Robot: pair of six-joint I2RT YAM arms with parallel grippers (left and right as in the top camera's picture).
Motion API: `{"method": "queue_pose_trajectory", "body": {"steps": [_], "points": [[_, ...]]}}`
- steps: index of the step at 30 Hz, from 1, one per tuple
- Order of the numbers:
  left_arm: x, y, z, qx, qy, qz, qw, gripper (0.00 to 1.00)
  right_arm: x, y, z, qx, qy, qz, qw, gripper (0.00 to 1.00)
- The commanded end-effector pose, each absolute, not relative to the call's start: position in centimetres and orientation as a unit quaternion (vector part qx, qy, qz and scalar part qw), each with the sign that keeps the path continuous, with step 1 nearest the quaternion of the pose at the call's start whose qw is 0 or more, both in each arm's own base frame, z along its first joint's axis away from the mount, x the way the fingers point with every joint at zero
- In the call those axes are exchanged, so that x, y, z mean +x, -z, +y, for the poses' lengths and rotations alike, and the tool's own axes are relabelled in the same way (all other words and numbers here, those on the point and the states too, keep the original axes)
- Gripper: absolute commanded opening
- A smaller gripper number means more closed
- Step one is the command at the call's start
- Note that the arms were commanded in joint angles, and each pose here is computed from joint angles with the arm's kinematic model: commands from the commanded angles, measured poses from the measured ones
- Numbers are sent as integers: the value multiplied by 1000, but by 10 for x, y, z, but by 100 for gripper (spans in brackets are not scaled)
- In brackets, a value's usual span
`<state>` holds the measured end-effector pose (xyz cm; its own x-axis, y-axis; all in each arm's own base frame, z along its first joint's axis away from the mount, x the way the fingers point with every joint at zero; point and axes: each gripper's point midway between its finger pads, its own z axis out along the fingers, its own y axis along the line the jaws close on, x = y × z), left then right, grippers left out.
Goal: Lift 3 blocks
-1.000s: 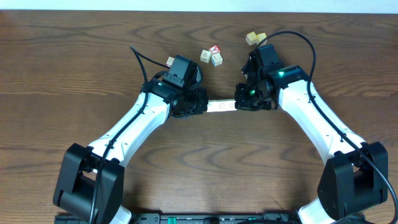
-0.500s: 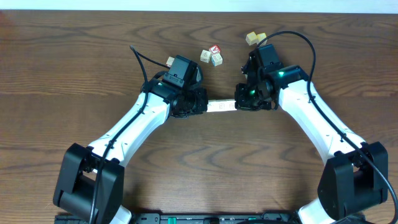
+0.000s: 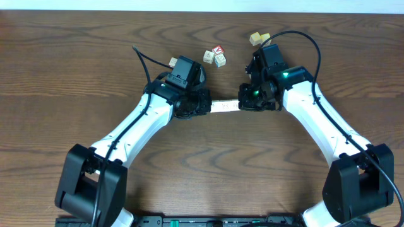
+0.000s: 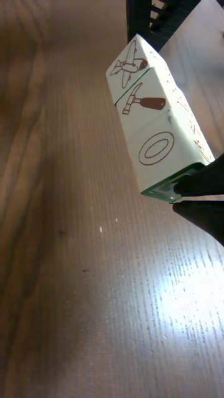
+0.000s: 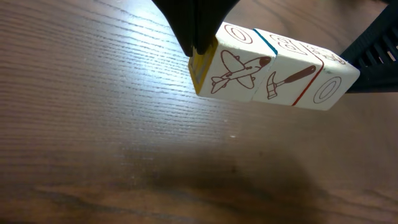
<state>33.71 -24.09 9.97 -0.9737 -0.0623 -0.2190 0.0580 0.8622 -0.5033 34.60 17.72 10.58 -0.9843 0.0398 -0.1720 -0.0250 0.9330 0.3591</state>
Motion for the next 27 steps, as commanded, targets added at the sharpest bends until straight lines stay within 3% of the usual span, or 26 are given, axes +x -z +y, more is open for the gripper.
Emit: {"method": "queue_pose_trajectory", "body": {"steps": [1, 17, 27], "points": [[316, -113, -285, 48, 332, 938, 86, 7, 328, -134, 229, -41, -287, 955, 69, 1], [318, -94, -284, 39, 319, 944, 71, 7, 327, -117, 228, -32, -289, 954, 71, 1], [318, -87, -284, 37, 315, 946, 65, 7, 319, -83, 225, -7, -292, 954, 64, 1]]}}
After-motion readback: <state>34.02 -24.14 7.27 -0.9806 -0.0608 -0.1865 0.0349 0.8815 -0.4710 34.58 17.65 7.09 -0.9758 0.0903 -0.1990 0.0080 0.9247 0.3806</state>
